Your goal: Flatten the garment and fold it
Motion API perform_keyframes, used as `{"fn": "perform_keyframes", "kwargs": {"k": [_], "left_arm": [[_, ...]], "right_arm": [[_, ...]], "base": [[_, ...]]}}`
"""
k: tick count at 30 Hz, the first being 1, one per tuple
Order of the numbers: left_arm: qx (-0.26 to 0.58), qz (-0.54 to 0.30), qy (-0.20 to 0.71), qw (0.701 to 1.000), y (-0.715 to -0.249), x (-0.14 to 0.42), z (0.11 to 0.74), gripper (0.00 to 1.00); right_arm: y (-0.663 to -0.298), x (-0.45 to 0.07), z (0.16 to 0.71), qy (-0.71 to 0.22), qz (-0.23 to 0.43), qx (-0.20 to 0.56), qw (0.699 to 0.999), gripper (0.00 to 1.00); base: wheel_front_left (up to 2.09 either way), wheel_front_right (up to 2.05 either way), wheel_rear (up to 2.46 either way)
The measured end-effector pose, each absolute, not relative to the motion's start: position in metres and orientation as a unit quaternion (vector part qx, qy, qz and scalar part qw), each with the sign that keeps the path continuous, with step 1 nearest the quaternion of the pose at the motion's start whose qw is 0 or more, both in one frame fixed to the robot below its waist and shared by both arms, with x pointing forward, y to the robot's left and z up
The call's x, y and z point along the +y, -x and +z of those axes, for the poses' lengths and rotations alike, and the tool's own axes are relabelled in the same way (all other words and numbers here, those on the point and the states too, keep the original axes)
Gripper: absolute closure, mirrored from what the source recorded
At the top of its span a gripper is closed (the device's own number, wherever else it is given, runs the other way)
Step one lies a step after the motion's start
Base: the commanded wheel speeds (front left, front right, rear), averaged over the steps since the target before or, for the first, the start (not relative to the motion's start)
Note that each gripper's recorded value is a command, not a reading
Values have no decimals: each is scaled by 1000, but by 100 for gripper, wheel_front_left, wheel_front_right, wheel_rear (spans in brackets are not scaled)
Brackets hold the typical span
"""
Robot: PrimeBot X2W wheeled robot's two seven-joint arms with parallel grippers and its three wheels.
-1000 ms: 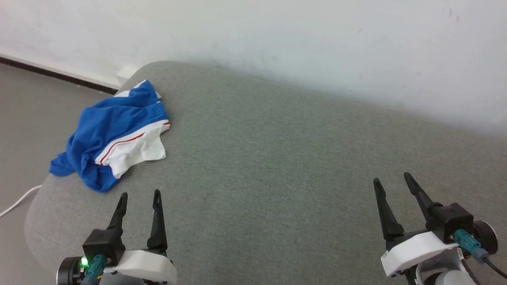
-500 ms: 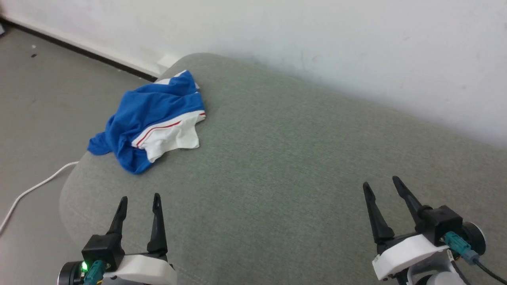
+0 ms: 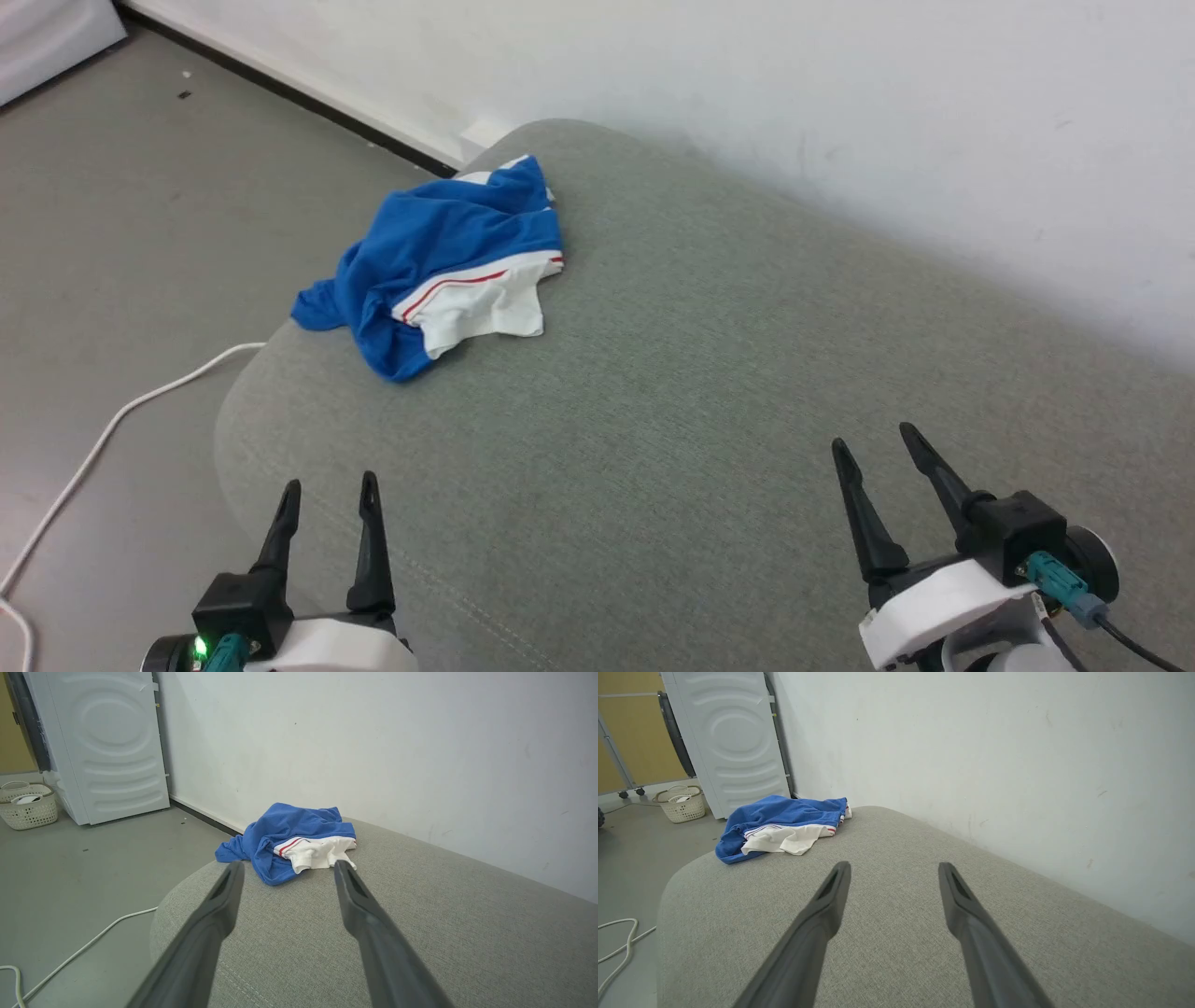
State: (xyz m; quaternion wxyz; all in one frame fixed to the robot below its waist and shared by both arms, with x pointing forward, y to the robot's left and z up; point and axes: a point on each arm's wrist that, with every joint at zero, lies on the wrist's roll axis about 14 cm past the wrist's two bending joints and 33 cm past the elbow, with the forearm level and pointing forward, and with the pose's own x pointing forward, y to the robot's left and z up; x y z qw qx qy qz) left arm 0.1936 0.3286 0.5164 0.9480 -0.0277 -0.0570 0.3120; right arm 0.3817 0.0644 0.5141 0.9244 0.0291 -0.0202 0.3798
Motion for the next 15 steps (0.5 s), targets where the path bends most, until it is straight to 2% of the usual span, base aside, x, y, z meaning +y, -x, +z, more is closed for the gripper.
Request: {"fn": "perform_keyframes", "kwargs": {"k": [15], "left_arm": [[-65,352,35,933,-159,337,509,0]], "right_arm": [[-367,96,516,-35,424,-23,905,0]], "base": [[0,0,0]]}}
